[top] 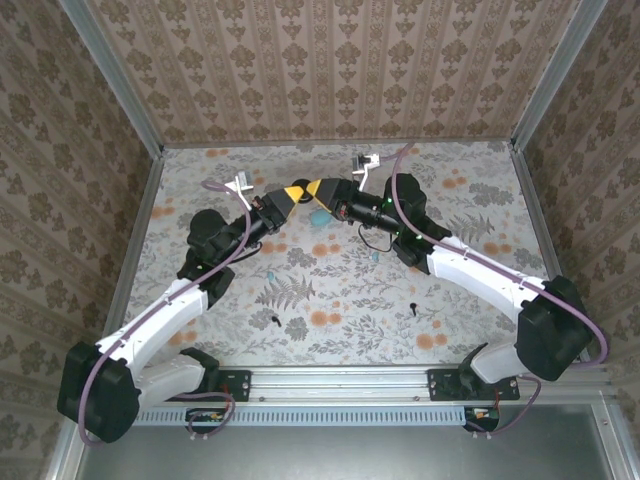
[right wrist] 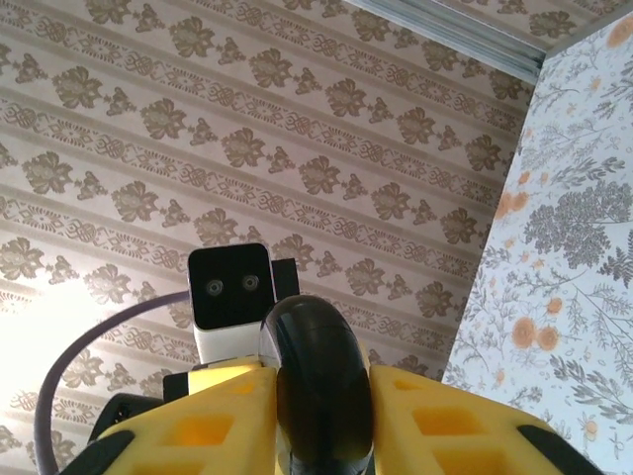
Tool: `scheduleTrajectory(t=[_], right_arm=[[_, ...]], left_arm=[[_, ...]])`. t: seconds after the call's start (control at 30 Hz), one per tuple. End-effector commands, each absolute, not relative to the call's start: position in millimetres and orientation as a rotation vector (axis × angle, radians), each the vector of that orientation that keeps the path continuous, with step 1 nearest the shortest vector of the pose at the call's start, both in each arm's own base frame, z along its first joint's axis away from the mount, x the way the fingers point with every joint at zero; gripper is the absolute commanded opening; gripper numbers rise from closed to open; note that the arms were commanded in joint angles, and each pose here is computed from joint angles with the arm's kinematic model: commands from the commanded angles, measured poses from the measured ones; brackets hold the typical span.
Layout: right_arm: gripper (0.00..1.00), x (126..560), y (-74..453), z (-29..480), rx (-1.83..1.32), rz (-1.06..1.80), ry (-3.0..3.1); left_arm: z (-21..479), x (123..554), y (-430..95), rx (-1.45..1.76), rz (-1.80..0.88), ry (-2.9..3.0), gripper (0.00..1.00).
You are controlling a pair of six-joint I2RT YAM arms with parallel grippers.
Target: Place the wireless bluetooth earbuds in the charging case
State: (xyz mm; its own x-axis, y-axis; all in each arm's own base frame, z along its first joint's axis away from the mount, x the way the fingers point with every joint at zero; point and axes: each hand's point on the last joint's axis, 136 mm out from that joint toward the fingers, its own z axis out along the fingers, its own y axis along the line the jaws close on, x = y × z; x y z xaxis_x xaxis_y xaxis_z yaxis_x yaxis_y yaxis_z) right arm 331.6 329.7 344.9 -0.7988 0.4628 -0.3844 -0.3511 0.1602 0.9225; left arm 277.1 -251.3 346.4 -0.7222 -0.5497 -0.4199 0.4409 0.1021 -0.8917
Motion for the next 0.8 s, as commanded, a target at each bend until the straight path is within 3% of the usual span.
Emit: scheduleTrajectory(t=[0.0, 0.17, 0.27, 0.4, 0.53, 0.63, 0.77], right_arm=[[0.24, 325.9, 339.8, 359.2, 0.048, 1.766, 1.798], [0.15, 322.0, 340.8, 362.6, 0.008, 1.773, 1.784], [0.11, 317.4, 339.6, 365.1, -0.064, 1.743, 1.801], [0.10, 308.6, 330.6, 359.2, -0.244, 1.594, 1.961], [0.09, 302.2, 308.7, 349.8, -0.407, 1.453, 2.122], [0.09, 296.7, 296.5, 350.8, -0.503, 1.457, 2.158], [0.08, 282.5, 285.2, 347.8, -0.684, 1.354, 2.190]], left_arm=[[362.4, 267.8, -254.2, -0.050, -1.752, 1.598, 0.00], [357.3, 268.1, -255.8, -0.040, -1.742, 1.622, 0.00], [353.4, 265.2, -256.2, 0.000, -1.710, 1.648, 0.10], [350.2, 261.3, -245.1, 0.050, -1.660, 1.701, 0.35], [353.5, 254.3, -226.8, 0.151, -1.590, 1.745, 0.53], [355.5, 243.3, -222.8, 0.304, -1.514, 1.788, 0.63], [364.3, 217.5, -230.0, 0.644, -1.447, 1.721, 0.68]])
